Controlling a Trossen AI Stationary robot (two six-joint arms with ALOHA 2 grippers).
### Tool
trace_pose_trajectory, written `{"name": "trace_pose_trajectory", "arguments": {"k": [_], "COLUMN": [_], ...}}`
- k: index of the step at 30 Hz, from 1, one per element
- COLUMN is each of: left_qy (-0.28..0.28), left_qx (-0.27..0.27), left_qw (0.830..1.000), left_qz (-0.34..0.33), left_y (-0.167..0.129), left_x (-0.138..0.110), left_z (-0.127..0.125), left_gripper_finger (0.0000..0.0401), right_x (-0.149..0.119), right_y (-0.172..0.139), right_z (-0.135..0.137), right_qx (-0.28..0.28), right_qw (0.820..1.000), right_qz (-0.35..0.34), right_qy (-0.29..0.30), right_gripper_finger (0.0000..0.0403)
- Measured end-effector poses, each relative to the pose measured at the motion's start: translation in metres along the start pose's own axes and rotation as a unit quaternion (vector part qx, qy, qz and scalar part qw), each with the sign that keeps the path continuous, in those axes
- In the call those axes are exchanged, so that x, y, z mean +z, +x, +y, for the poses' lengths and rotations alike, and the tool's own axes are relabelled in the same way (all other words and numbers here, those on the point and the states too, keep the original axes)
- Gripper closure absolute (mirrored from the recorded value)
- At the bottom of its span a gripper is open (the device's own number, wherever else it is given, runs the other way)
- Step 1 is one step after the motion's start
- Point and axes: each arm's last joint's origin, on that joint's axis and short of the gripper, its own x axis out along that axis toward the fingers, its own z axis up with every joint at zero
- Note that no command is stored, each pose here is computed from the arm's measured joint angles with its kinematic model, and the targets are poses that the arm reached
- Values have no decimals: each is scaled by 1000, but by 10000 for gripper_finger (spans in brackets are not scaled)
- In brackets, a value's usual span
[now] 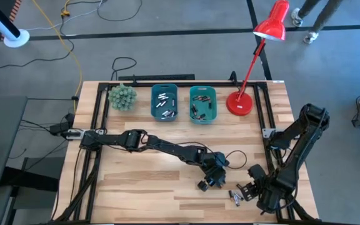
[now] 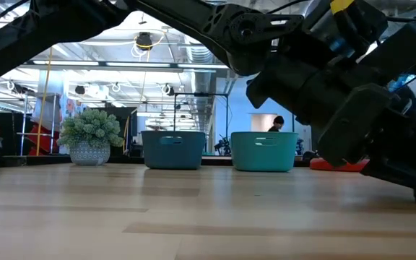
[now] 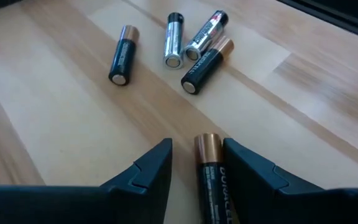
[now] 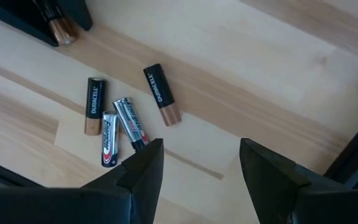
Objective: Sort batteries
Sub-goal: Put the black battery into the green bin
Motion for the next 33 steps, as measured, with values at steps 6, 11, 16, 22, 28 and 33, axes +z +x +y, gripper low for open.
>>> {"name": "trace_pose_trajectory", "arguments": {"k": [6, 11, 16, 22, 28, 33], "left_qy": [-73, -117, -174, -229, -240, -298], "left_qx": [9, 13, 16, 41, 130, 179], "left_qw": [996, 989, 980, 969, 958, 937], "left_qz": [47, 90, 97, 89, 89, 43], "left_y": [-3, -4, -5, -18, -46, -91], "left_x": [-10, -15, -13, 11, 29, 53], "left_z": [3, -2, -5, 5, 24, 46], "left_gripper_finger": [299, 358, 358, 358, 358, 358], "right_x": [0, 2, 3, 4, 4, 5], "right_y": [0, 0, 0, 0, 0, 0], "right_z": [-1, -2, -4, -5, -6, -6], "right_qx": [-3, -11, -19, -26, -29, -30], "right_qw": [1000, 1000, 1000, 999, 998, 996], "right_qz": [-2, -9, -15, -21, -21, -23], "right_qy": [-5, -8, -13, -22, -57, -87], "right_gripper_finger": [177, 177, 177, 177, 177, 177]}}
